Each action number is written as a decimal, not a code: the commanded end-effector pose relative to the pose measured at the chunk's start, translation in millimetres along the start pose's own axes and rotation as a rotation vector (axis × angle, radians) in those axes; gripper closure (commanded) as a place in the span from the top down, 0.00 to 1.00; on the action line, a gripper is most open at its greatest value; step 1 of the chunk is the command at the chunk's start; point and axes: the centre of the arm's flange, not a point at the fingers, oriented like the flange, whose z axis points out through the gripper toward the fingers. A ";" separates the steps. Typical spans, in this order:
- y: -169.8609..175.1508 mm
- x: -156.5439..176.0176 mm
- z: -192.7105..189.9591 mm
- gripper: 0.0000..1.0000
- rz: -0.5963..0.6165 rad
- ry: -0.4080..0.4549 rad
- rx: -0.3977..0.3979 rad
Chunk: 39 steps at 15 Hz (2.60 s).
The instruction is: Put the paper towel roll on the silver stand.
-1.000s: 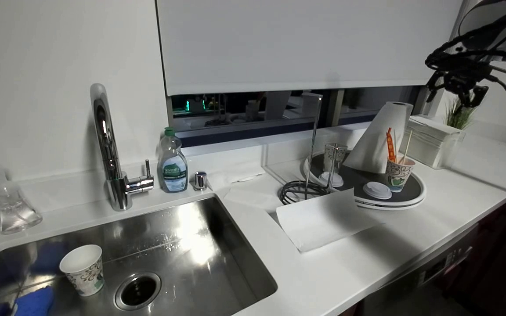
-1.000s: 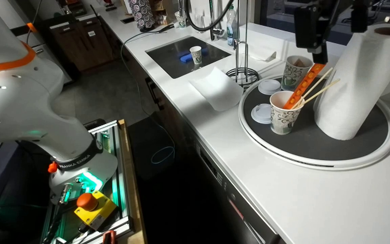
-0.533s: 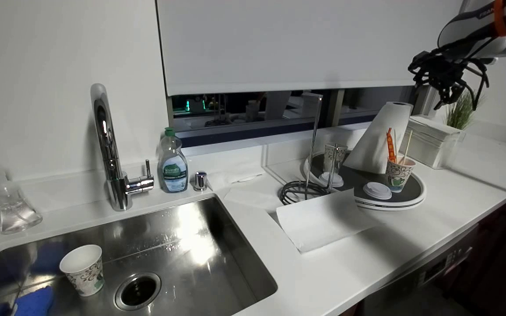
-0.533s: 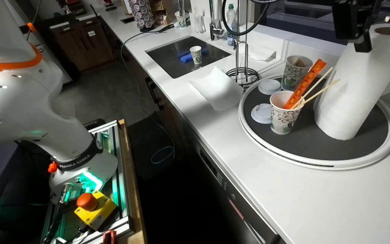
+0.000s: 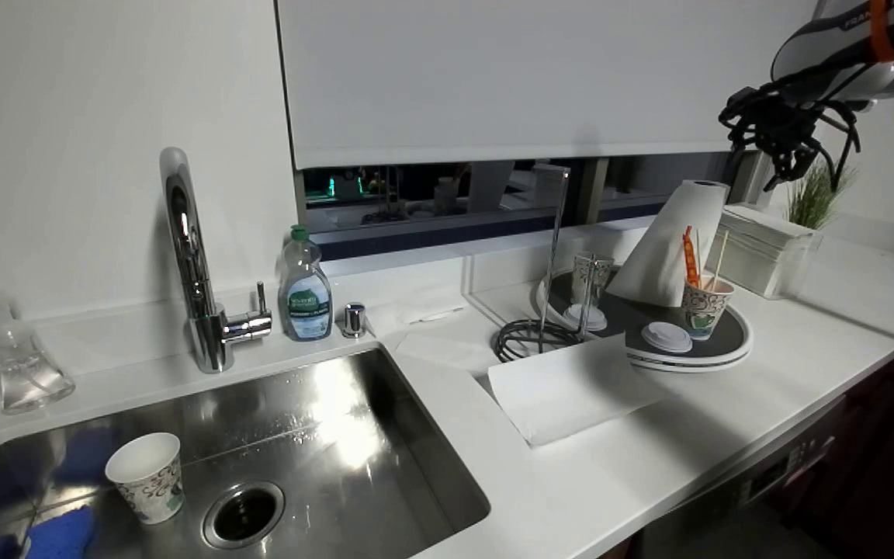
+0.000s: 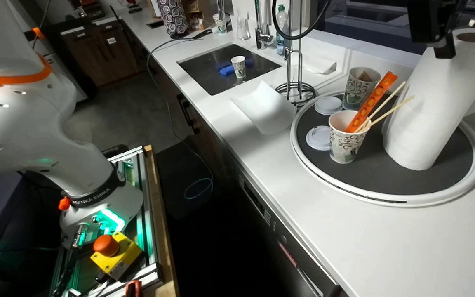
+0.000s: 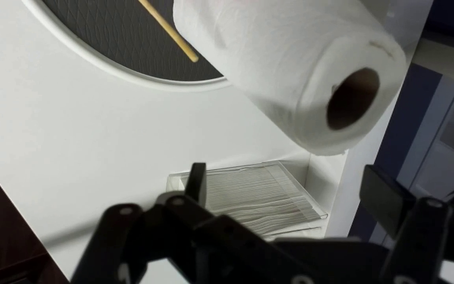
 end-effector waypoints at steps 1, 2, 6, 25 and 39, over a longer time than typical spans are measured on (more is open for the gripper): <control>-17.5 -11.5 13.6 1.00 0.032 -0.008 0.005; -20.3 -14.9 16.0 1.00 0.037 -0.006 0.008; -29.6 -24.2 31.4 0.93 0.048 -0.010 -0.007; -33.8 1.8 -19.9 0.02 0.058 0.102 0.096; -4.5 41.3 -318.4 0.11 -0.239 -0.038 0.270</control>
